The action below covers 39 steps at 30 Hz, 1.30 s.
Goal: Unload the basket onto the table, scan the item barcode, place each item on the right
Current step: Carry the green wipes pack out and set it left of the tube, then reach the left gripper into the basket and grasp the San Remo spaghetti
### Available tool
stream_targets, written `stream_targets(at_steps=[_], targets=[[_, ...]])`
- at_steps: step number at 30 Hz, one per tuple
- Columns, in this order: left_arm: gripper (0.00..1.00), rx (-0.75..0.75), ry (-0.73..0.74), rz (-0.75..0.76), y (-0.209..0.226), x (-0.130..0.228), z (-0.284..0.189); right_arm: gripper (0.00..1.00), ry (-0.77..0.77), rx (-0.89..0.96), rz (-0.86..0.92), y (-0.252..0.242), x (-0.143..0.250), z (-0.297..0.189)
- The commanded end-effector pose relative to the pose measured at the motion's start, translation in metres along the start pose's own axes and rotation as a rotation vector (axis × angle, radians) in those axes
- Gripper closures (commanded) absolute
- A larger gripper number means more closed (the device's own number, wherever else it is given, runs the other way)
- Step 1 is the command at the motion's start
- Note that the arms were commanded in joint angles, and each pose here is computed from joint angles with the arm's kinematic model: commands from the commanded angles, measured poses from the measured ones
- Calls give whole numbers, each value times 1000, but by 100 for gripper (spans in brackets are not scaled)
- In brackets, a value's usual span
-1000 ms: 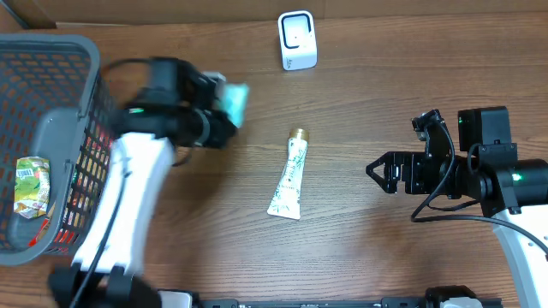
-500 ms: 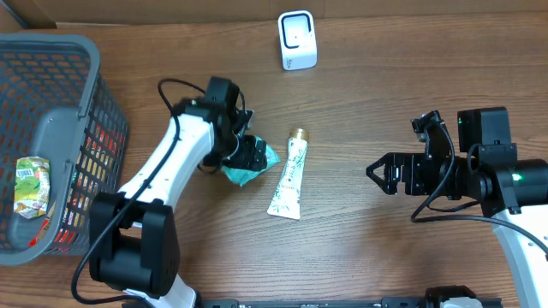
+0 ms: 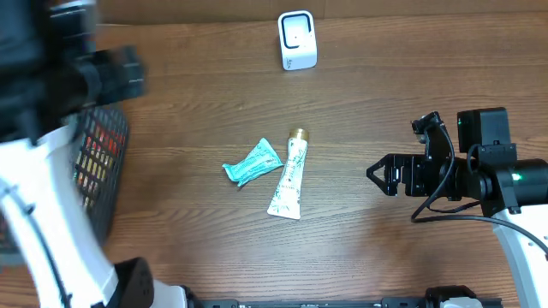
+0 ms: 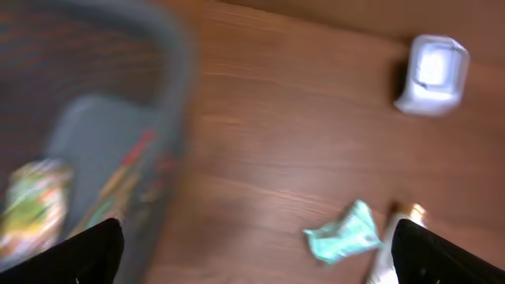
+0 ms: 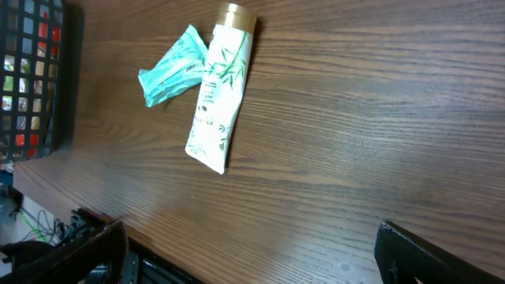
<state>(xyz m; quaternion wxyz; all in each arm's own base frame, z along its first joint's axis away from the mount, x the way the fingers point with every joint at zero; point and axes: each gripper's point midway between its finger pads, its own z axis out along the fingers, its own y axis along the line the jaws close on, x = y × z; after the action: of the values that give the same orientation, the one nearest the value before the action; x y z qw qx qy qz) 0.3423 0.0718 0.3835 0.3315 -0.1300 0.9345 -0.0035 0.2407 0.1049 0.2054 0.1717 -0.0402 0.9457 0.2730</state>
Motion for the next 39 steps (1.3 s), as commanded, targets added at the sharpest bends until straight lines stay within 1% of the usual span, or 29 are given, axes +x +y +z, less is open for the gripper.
stream_targets(at_steps=[1, 3, 6, 8, 11, 15, 19, 21, 23, 27, 31, 36, 39], targets=[[0, -63, 30, -162, 51, 7, 0, 0, -14, -1, -18, 3, -4, -3], [0, -65, 48, -259, 82, 14, 4, 0, -14, -1, -19, 3, -4, -3], [1, -4, 68, -359, 116, 27, 16, 0, -14, -1, -19, 3, -4, -3], [0, 5, 80, -426, 139, 38, 27, 0, -14, -1, -19, 3, -4, -3], [0, -22, 108, -497, 169, 58, 53, 0, -14, -1, -19, 3, -4, -3], [0, -34, 138, -521, 188, 81, 95, 0, -15, -1, -19, 3, -4, -3], [0, -109, 188, -493, 202, 112, 137, 0, -14, 2, -19, 3, -4, -3], [1, -134, 200, -450, 207, 125, 154, 0, -14, 3, -19, 3, -4, -3], [0, -124, 194, -358, 208, 136, 177, 0, -14, 3, -18, 2, -4, -2], [0, -118, 193, -245, 212, 147, 198, 0, -6, 4, -13, 1, -2, 0], [0, -105, 226, -124, 215, 156, 209, 0, 5, 5, -7, -2, 1, 3], [0, -153, 287, -120, 227, 170, 218, 0, 12, 6, -3, -3, 1, 6], [0, -141, 320, -129, 228, 180, 230, 0, 13, 5, -3, -4, 0, 7]])
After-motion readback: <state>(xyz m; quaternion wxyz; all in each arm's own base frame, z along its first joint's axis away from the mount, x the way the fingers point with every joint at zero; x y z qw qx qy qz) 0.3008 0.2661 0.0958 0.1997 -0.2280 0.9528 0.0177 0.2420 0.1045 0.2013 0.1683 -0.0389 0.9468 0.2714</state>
